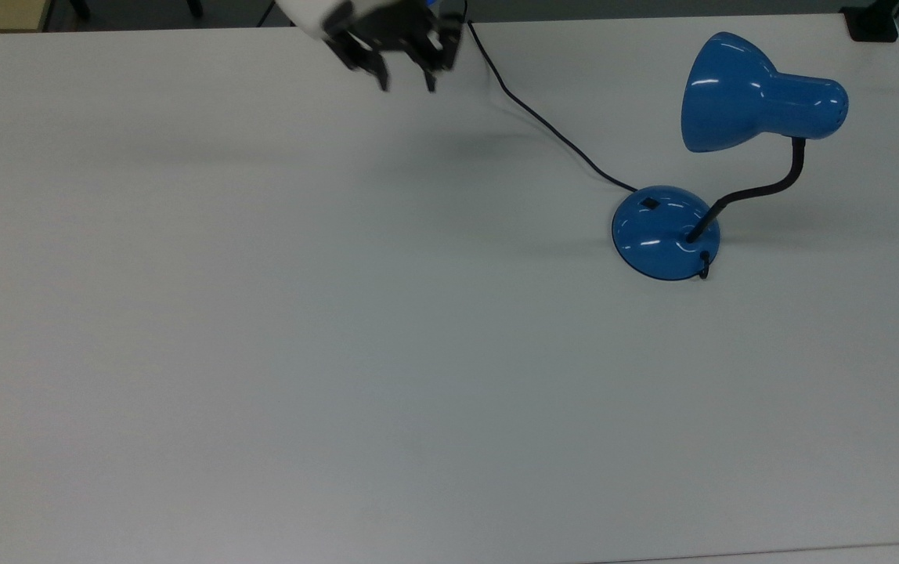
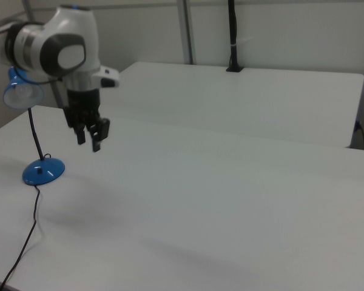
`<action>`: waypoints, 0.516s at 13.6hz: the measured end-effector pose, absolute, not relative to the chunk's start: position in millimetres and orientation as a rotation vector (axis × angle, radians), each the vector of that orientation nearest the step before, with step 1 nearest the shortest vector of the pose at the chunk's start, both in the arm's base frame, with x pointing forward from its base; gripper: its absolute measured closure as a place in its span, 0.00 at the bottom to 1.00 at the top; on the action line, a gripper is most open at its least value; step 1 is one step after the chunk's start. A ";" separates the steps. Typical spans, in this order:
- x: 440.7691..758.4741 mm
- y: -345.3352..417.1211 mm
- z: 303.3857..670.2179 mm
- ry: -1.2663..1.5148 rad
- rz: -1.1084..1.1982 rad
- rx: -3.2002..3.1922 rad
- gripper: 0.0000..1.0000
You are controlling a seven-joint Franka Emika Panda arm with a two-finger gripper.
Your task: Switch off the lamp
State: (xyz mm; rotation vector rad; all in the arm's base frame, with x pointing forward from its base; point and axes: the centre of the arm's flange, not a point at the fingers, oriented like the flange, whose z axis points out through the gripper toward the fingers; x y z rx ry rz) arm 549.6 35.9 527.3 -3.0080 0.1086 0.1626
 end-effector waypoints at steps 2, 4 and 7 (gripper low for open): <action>548.0 11.9 557.1 0.114 0.127 -3.011 0.22; 548.9 -2.6 579.5 0.032 0.073 -3.054 0.04; 549.9 -13.7 594.8 -0.067 0.031 -3.082 0.00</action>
